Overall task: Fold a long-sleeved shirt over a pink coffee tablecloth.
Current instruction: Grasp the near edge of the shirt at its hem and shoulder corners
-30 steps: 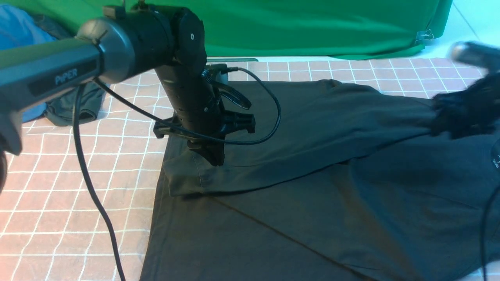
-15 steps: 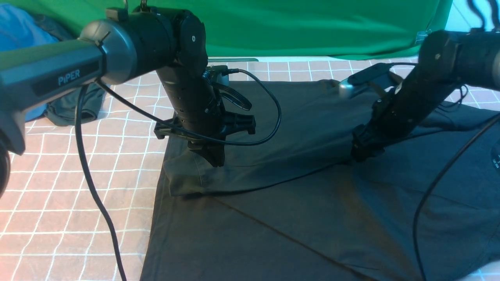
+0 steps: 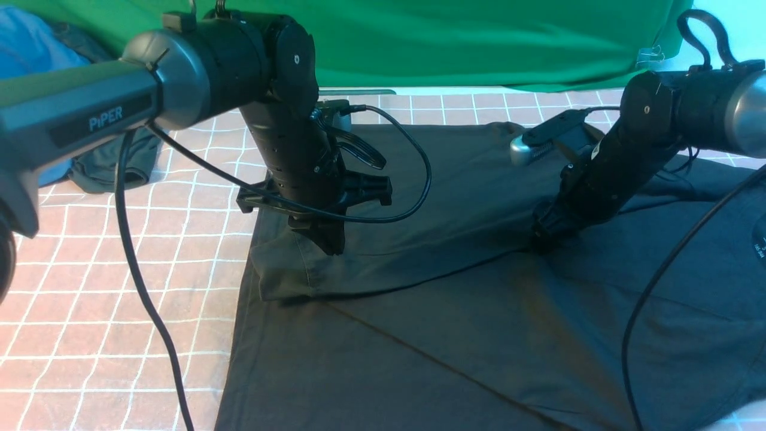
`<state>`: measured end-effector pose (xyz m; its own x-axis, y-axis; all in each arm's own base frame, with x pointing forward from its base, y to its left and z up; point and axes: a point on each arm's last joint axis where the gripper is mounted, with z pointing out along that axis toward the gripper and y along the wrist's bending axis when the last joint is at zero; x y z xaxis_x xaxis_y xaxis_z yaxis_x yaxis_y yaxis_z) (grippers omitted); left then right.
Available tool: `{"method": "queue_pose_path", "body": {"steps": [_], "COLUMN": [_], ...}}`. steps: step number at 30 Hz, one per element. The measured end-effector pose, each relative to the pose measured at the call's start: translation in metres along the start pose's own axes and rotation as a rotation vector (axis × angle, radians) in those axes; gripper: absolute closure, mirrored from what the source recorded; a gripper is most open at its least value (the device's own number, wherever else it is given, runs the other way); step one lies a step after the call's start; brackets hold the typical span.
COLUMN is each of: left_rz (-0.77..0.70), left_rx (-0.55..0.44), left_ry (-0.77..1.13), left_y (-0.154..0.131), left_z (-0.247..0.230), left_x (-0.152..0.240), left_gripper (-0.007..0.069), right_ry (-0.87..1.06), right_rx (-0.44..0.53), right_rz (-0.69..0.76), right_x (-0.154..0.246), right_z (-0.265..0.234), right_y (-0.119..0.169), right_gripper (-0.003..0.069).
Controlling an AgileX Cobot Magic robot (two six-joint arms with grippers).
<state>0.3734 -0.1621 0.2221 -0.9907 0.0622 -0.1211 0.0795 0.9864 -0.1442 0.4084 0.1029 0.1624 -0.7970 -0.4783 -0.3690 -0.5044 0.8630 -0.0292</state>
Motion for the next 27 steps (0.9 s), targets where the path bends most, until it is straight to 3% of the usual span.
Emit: {"method": "queue_pose_path", "body": {"steps": [2, 3, 5, 7, 10, 23, 27], "left_rz": [0.000, 0.000, 0.000, 0.000, 0.000, 0.000, 0.002], "left_rx": [0.000, 0.001, 0.002, 0.002, 0.002, 0.002, 0.003], "left_ry": [-0.001, -0.004, -0.006, -0.006, -0.006, -0.007, -0.009], "left_y": [0.000, 0.000, 0.000, 0.000, 0.000, 0.000, 0.000], "left_z": [0.000, 0.000, 0.000, 0.000, 0.000, 0.000, 0.000], "left_x": [0.000, 0.000, -0.001, -0.001, -0.001, -0.001, -0.001], "left_gripper": [0.0611, 0.0611, 0.0611, 0.0611, 0.0611, 0.0611, 0.0611], "right_ry": [-0.013, -0.029, -0.043, -0.048, -0.049, -0.036, -0.047], "right_rx": [0.006, 0.012, 0.018, 0.020, 0.021, 0.008, 0.012], "right_rz": [0.000, 0.000, 0.000, 0.000, 0.000, 0.017, 0.049], "right_x": [-0.001, -0.003, -0.004, -0.004, -0.004, -0.005, -0.005], "right_z": [0.000, 0.000, 0.000, 0.000, 0.000, -0.024, -0.025], "right_y": [-0.001, -0.001, -0.002, -0.002, -0.002, 0.001, 0.000], "right_gripper": [0.0106, 0.0152, 0.0270, 0.0458, 0.0594, 0.0620, 0.0582]}}
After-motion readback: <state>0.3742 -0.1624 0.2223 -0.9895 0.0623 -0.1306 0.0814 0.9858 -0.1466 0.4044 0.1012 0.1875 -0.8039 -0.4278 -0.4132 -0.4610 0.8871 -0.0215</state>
